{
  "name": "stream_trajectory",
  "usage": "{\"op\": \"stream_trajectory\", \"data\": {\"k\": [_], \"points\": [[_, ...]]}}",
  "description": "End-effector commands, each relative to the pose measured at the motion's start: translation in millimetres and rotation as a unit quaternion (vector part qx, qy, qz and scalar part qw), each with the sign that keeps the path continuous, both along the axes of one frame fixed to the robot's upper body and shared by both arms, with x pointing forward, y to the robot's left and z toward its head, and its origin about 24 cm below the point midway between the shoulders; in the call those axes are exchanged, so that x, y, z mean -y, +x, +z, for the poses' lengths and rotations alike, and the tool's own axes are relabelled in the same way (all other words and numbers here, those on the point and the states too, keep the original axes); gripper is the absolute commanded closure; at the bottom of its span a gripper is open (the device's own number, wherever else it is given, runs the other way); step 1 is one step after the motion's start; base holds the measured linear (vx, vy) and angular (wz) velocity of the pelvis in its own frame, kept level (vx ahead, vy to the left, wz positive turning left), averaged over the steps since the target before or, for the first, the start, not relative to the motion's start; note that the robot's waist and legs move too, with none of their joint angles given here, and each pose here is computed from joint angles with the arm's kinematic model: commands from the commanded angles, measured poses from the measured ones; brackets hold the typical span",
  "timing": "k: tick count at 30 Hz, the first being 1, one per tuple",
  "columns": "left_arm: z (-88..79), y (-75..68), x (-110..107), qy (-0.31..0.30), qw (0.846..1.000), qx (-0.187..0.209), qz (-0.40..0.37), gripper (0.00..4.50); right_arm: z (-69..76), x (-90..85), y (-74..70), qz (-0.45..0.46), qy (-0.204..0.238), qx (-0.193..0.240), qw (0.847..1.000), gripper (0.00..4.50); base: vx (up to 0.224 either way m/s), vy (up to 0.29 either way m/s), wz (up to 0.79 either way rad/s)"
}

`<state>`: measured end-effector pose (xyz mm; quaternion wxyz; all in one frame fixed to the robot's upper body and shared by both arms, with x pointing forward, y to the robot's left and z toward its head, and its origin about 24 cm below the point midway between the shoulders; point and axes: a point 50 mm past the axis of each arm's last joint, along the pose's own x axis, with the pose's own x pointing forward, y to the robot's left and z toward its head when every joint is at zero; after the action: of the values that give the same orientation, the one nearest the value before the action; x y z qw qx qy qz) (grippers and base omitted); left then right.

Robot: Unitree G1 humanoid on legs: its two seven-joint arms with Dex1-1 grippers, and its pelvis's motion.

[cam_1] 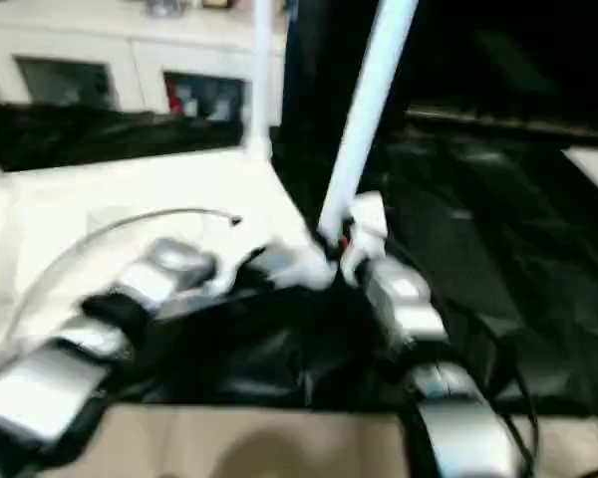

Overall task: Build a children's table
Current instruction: Rotate leg to tighten

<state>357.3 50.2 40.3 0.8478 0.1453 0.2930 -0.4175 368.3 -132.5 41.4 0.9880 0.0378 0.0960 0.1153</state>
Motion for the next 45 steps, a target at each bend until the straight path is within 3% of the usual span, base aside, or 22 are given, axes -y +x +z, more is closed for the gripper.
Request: {"op": "stream_trajectory", "data": {"k": [1,3,5,12,22,29,35,36,40,42,45], "points": [[10.1,9.8,1,-0.023,0.996,0.035,0.077,4.5,-54.9,8.5,-26.5,-0.062,-0.026,-0.132,0.989,2.62,0.0,0.0,0.0],[12.6,7.9,17,-0.027,0.996,0.044,0.079,4.5,-50.9,-4.7,-22.6,-0.062,-0.034,-0.129,0.989,2.62,0.0,0.0,0.0],[12.8,8.1,17,-0.026,0.995,0.048,0.081,4.5,-48.0,-9.8,-20.6,-0.054,-0.037,-0.125,0.99,2.62,0.0,0.0,0.0],[7.8,10.0,3,-0.004,0.994,0.046,0.094,4.5,-44.9,-12.0,-17.6,-0.057,-0.029,-0.124,0.99,2.62,0.0,0.0,0.0],[9.1,11.8,-1,-0.006,0.994,0.047,0.099,4.5,-39.9,-16.6,-13.3,-0.033,-0.035,-0.127,0.991,2.62,0.0,0.0,0.0],[8.7,8.4,2,-0.005,0.998,0.039,0.048,4.5,-33.6,-19.2,-9.2,-0.001,-0.027,-0.124,0.992,2.62,0.0,0.0,0.0],[14.1,3.9,-5,0.003,0.997,0.033,-0.068,4.5,-34.9,-17.9,-11.5,0.111,-0.06,-0.167,0.978,2.62,0.0,0.0,0.0],[16.5,1.8,-13,0.007,0.993,0.029,-0.111,4.5,-36.4,-13.5,-14.5,0.16,-0.069,-0.181,0.968,2.62,0.0,0.0,0.0],[18.2,0.4,-27,0.011,0.99,0.016,-0.139,4.5,-37.0,-5.8,-18.4,0.216,-0.081,-0.184,0.955,2.62,0.026,-0.013,-0.01],[21.4,-3.0,-41,0.007,0.983,0.01,-0.183,4.5,-38.3,2.0,-25.1,0.285,-0.087,-0.189,0.936,2.62,0.054,-0.023,0.01],[21.2,-6.2,-47,0.008,0.978,0.005,-0.209,4.5,-38.5,4.5,-28.1,0.312,-0.086,-0.191,0.927,2.62,0.054,-0.014,0.0]]}}
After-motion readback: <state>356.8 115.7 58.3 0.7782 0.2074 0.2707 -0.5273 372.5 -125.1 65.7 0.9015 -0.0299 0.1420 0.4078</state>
